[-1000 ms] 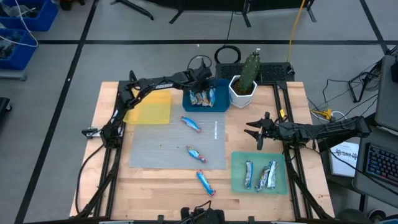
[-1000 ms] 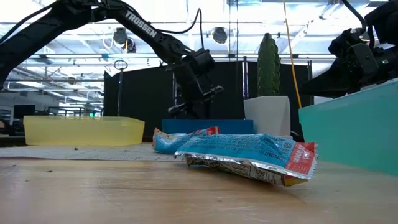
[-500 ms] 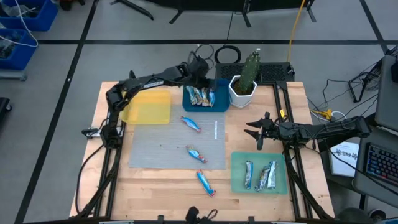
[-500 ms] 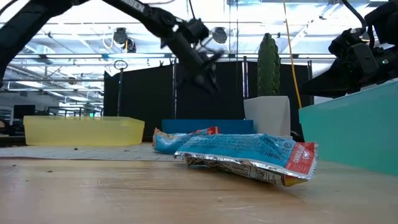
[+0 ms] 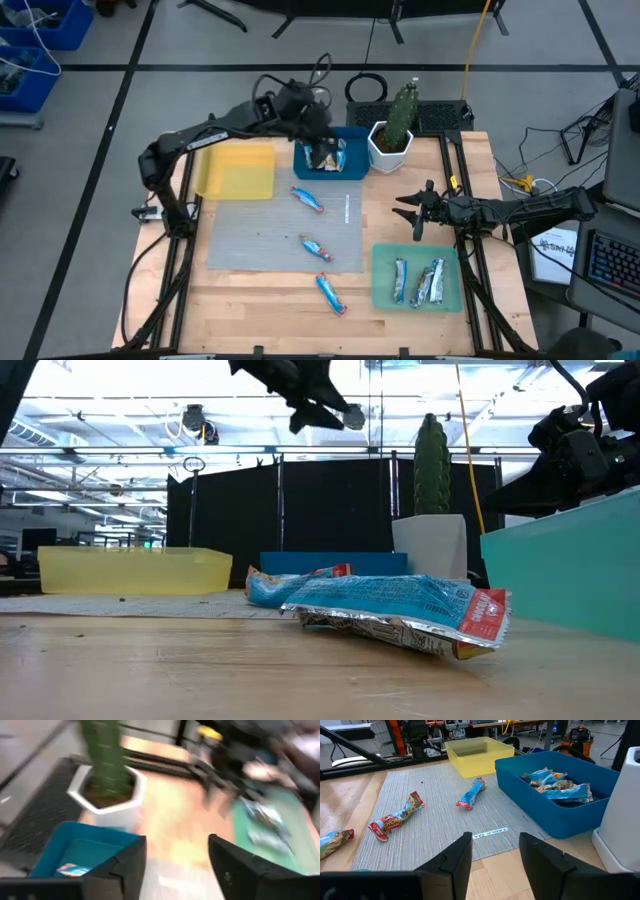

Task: Pick and place Granola Bars by type
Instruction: Put the red granola bar into the yellow bin

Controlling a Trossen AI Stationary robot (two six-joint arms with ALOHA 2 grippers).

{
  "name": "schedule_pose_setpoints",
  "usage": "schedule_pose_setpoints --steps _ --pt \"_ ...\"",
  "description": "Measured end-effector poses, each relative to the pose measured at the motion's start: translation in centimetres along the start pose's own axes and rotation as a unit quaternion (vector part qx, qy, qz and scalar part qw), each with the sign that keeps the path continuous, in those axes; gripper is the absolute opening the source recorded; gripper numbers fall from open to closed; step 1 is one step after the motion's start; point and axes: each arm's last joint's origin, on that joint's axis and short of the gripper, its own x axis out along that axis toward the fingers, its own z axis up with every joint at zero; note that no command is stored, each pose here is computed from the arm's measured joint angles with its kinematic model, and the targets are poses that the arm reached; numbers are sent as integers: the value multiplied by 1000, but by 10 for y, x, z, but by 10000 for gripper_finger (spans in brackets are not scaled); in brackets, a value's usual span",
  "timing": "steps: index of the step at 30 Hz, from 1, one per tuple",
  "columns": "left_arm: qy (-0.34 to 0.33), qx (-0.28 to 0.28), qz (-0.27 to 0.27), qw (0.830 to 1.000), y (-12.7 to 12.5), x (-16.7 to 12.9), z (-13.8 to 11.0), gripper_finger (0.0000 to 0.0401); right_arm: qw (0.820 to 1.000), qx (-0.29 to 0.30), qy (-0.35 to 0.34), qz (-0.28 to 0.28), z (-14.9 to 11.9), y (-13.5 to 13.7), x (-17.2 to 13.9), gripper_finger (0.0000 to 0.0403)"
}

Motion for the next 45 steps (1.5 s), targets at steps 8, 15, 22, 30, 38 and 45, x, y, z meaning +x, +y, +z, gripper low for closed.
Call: schedule_pose_setpoints --steps 8,15,22,30,38,45 --pt "116 193 -112 968 -43 -14 -23 316 1000 0 0 0 0 0 0 157" --pt "175 292 -170 925 -86 -11 -39 361 1000 0 0 0 0 0 0 157" --pt "166 382 -210 885 -139 -7 -46 360 1000 0 0 0 0 0 0 157" --pt "171 445 -222 851 -195 -9 -59 349 1000 0 0 0 0 0 0 157" --pt "200 472 -231 827 -225 9 -79 349 1000 0 0 0 0 0 0 157" --pt "210 502 -252 801 -248 40 -100 349 1000 -1 1 0 0 0 0 157"
